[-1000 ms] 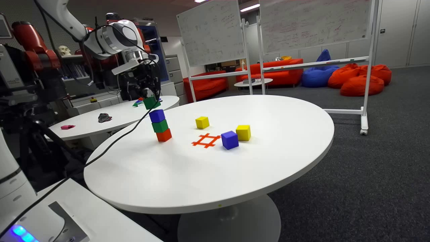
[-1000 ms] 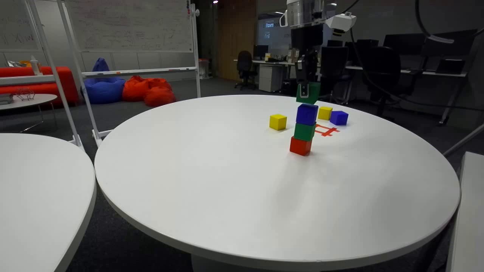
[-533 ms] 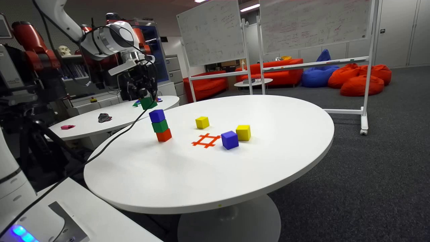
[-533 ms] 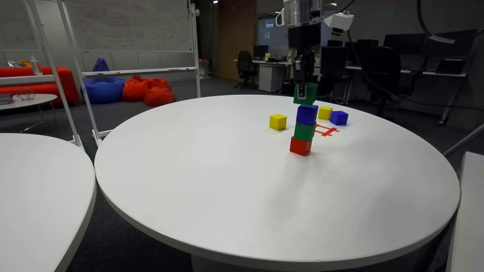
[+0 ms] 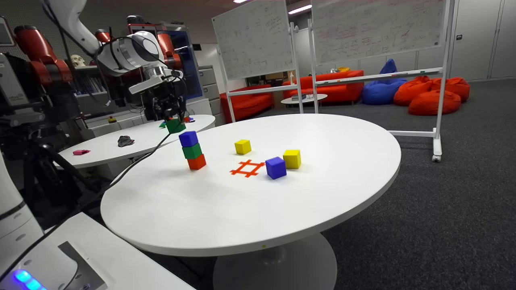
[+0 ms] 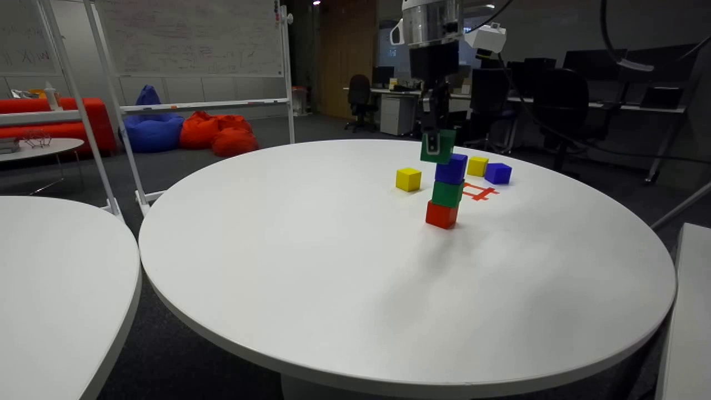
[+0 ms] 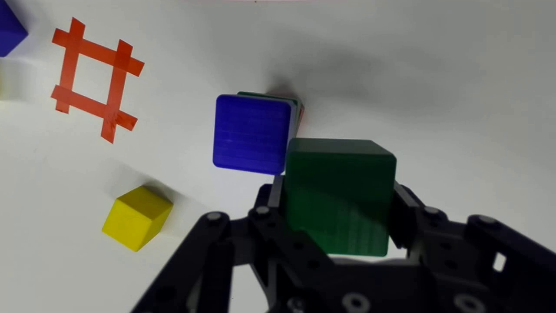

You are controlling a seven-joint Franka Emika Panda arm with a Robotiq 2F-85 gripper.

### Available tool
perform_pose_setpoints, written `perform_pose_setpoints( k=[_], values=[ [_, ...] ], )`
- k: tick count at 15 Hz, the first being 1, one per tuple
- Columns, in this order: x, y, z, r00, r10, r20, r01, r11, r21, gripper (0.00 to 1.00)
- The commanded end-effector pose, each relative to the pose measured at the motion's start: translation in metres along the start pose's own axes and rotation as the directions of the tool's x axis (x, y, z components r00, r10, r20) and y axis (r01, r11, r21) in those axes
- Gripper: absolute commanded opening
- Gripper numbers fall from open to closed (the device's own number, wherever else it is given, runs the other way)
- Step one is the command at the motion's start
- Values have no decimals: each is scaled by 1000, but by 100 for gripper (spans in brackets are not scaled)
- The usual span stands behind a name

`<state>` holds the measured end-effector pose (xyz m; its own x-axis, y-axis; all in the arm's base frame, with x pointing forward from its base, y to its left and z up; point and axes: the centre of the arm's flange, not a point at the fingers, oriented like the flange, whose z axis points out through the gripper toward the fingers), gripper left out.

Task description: Unstack all the toy blocks then put the orange block in the marked zone

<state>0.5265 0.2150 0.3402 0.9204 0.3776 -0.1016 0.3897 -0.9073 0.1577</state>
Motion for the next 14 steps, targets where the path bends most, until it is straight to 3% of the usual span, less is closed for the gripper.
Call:
perform_pose_setpoints(
  k=[1,14],
  values=[
    [17,-6,0,999,-40,18,40,999,-22,31],
    [28,-9,4,999,-47,23,47,999,-18,31]
  ],
)
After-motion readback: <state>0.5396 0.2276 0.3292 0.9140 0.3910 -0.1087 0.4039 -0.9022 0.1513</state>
